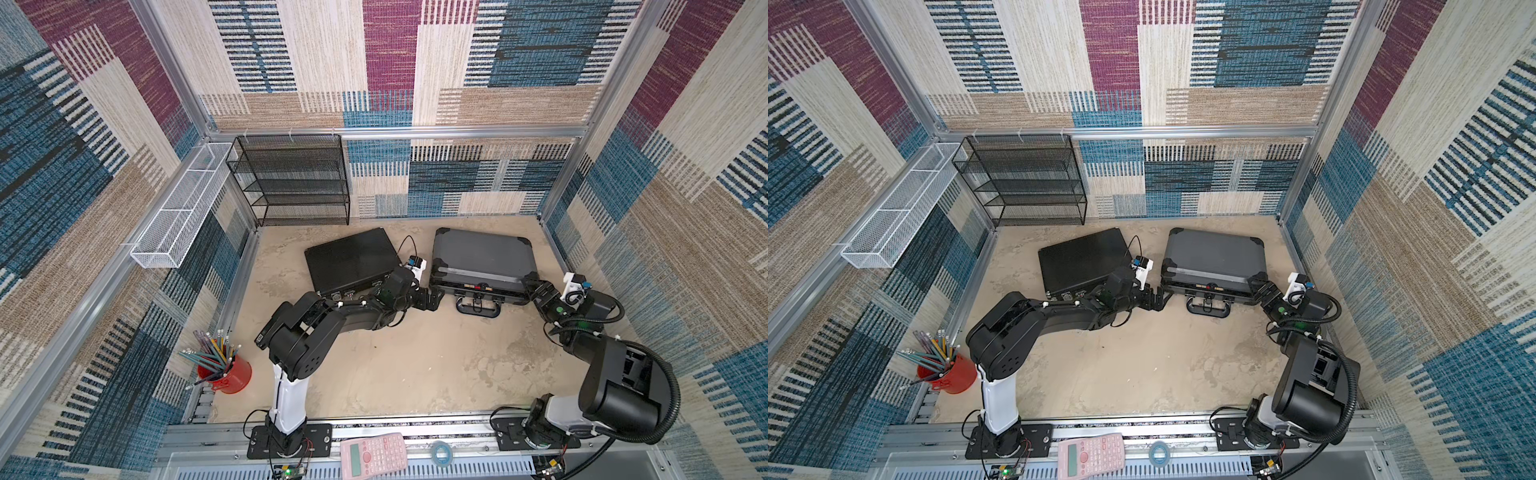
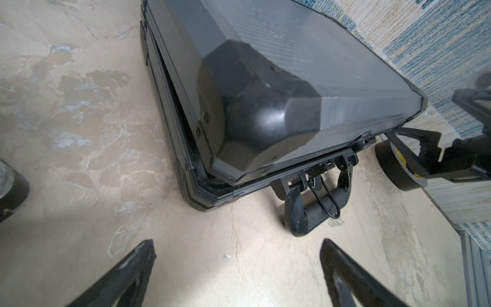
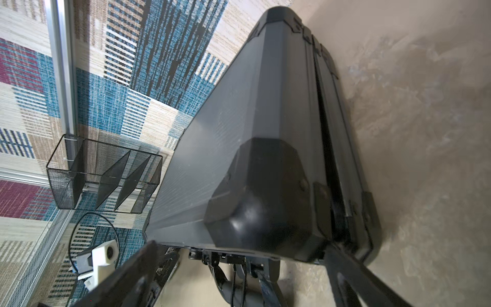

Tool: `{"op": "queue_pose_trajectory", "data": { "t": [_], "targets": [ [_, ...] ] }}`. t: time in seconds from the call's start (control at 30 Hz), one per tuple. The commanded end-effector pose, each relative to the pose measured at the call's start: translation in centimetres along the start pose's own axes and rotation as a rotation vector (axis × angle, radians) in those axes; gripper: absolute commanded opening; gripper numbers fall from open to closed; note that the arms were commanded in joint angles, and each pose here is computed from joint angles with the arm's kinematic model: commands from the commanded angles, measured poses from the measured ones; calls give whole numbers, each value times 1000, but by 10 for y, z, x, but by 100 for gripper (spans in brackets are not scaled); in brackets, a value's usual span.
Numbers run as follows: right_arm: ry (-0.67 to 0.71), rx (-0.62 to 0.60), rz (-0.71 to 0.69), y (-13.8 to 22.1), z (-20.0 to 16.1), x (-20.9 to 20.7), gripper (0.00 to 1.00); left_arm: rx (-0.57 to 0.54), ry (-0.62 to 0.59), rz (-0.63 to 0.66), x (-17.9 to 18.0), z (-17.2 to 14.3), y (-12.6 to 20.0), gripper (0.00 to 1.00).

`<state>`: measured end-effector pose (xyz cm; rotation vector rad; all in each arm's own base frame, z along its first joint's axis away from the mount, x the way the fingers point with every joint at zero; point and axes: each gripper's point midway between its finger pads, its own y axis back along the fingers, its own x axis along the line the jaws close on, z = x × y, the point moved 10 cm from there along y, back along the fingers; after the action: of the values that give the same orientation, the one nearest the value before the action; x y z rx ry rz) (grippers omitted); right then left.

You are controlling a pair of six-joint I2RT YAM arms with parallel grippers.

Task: Open the poker set cases
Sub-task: Open the case lid on the poker set case.

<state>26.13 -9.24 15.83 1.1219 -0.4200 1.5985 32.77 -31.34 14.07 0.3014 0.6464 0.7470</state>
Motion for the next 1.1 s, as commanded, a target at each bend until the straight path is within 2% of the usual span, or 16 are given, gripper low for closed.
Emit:
{"op": "queue_pose_trajectory", "data": {
  "t": [0.0,0.27,0.57,0.8,0.97,1.0,1.07],
  "targets": [
    [48,-18,79,2,10,15,99,12,-3,-20,-1,3,-2,97],
    [27,-11,150,2,19,27,99,32,5,-40,0,5,-8,93],
    [45,-34,171,5,30,42,99,88,52,-11,9,17,-24,84],
    [61,-59,179,5,43,53,99,150,124,25,24,21,-37,70],
    [63,-62,188,4,48,56,99,172,113,32,25,28,-47,62],
    [63,-64,188,4,48,56,99,182,109,37,25,29,-50,56],
    [66,-64,193,4,49,58,99,198,98,45,25,32,-54,52]
  ]
}}
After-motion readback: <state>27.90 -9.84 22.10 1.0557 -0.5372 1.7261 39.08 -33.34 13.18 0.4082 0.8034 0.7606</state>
